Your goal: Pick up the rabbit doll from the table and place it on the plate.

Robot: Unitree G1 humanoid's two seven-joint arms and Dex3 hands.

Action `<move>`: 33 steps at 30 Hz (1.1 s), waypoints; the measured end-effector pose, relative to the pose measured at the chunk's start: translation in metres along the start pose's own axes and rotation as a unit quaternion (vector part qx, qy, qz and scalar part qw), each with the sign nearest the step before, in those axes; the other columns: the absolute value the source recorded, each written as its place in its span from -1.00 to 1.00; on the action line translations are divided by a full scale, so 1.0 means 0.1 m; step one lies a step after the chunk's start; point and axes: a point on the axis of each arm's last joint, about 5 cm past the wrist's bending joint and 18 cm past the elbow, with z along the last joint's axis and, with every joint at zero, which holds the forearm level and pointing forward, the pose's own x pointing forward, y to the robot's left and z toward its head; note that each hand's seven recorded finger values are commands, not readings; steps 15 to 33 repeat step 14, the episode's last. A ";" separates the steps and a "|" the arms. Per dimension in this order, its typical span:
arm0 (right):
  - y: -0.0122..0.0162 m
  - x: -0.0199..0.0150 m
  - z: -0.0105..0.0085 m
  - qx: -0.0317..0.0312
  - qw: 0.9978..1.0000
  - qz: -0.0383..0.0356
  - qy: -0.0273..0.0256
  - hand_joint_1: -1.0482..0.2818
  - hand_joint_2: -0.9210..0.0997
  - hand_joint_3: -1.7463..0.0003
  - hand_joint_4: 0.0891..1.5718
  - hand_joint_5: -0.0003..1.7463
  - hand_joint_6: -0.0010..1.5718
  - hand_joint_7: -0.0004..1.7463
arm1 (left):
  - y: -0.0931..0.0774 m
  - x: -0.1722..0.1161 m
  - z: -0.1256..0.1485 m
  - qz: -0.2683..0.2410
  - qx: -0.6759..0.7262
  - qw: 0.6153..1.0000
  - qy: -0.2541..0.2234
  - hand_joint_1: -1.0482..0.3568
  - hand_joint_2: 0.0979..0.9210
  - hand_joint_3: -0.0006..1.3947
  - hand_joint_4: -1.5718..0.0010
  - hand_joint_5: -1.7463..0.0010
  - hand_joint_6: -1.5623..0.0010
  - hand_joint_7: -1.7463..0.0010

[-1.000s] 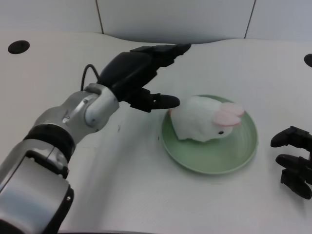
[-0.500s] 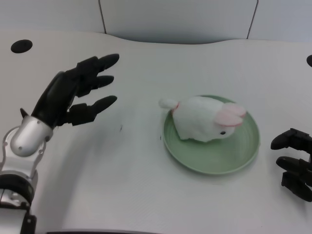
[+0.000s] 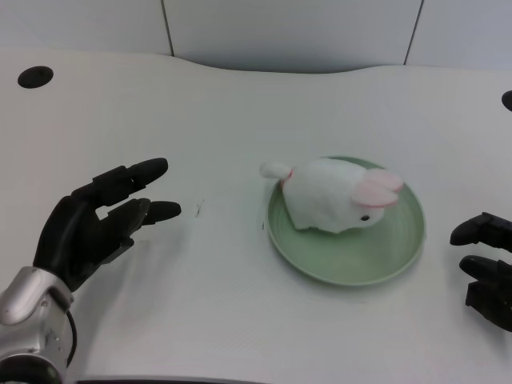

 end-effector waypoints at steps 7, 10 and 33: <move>-0.018 -0.028 0.006 0.004 1.000 -0.001 -0.001 0.03 -0.97 0.96 0.63 1.00 -0.38 1.00 | 0.01 -0.08 -0.13 0.006 -0.087 0.994 0.066 -0.35 1.00 -0.40 0.19 -0.99 0.32 -0.72; -0.019 -0.028 0.006 0.005 1.000 -0.004 -0.002 0.04 -0.99 0.97 0.63 1.00 -0.36 1.00 | 0.02 -0.09 -0.14 0.014 -0.097 0.991 0.091 -0.35 1.00 -0.41 0.19 -1.00 0.34 -0.80; -0.019 -0.027 0.008 0.004 1.000 -0.004 -0.001 0.01 -1.00 0.96 0.67 1.00 -0.29 1.00 | 0.06 -0.09 -0.13 0.023 -0.113 0.986 0.123 -0.36 1.00 -0.38 0.25 -1.00 0.40 -0.88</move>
